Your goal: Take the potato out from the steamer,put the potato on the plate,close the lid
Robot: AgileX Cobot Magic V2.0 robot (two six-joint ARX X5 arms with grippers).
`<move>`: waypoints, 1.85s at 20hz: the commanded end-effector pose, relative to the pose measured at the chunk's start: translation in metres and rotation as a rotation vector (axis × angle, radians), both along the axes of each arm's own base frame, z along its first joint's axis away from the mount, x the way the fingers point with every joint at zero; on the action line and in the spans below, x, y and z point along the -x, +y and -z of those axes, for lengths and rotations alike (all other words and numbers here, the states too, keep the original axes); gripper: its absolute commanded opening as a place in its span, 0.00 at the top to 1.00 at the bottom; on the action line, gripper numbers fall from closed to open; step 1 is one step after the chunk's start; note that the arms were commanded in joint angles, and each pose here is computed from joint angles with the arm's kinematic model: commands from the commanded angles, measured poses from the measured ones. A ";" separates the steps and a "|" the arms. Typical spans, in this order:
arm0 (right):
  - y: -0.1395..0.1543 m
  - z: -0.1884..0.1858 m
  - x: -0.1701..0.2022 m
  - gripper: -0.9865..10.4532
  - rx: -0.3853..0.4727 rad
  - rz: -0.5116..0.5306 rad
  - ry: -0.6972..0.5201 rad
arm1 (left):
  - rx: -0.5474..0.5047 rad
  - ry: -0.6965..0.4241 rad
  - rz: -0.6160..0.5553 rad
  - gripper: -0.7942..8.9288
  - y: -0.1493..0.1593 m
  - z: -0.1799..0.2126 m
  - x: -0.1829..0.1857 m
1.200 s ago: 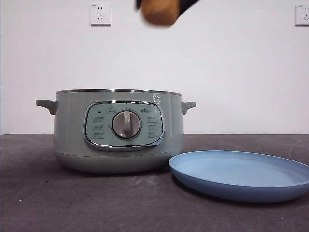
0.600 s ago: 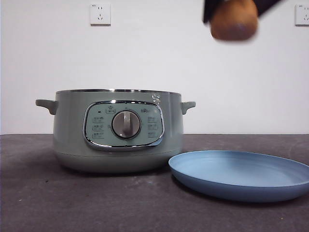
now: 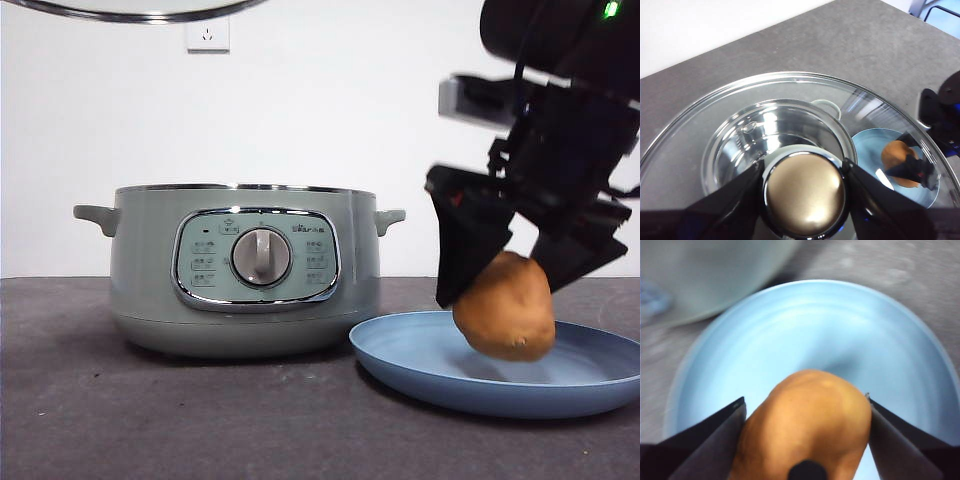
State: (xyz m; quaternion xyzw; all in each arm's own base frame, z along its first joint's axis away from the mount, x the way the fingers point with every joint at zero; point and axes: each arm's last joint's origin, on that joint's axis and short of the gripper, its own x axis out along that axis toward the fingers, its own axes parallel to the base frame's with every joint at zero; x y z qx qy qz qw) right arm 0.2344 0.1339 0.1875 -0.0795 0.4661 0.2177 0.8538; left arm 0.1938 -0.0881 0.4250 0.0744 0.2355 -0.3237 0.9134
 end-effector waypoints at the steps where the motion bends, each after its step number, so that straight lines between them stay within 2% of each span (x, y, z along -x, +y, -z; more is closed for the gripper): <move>1: -0.003 0.011 -0.005 0.92 0.016 0.014 0.025 | 0.014 -0.060 0.035 0.93 -0.008 -0.004 -0.007; 3: -0.006 0.014 -0.007 0.90 0.022 0.029 0.038 | 0.001 -0.062 0.051 0.93 -0.015 0.001 -0.018; 4: -0.008 0.014 -0.008 0.86 0.022 0.034 0.039 | -0.005 -0.058 0.054 0.93 -0.018 0.004 -0.024; 5: -0.008 0.014 -0.008 0.76 0.022 0.034 0.040 | -0.009 -0.049 0.055 0.93 -0.021 0.008 -0.031; 7: -0.008 0.015 -0.007 0.44 0.030 0.038 0.056 | -0.019 -0.037 0.057 0.93 -0.027 0.017 -0.045; 8: -0.009 0.016 -0.006 0.34 0.035 0.038 0.065 | -0.028 -0.032 0.059 0.93 -0.030 0.021 -0.051; 16: -0.010 0.008 -0.003 0.33 0.024 0.042 0.041 | -0.055 0.000 0.065 0.93 -0.052 0.059 -0.101; 20: -0.017 -0.028 0.009 0.34 -0.047 0.057 -0.084 | -0.077 0.002 0.075 0.93 -0.057 0.070 -0.113; 24: -0.030 -0.075 0.035 0.34 -0.158 0.080 -0.254 | -0.084 0.014 0.078 0.93 -0.061 0.081 -0.123; 28: -0.048 -0.113 0.066 0.34 -0.217 0.121 -0.411 | -0.091 0.024 0.080 0.93 -0.066 0.093 -0.133; 33: -0.063 -0.149 0.095 0.34 -0.283 0.122 -0.520 | -0.109 0.035 0.088 0.93 -0.070 0.103 -0.141; 37: -0.067 -0.163 0.103 0.34 -0.311 0.121 -0.566 | -0.118 0.053 0.092 0.93 -0.072 0.111 -0.145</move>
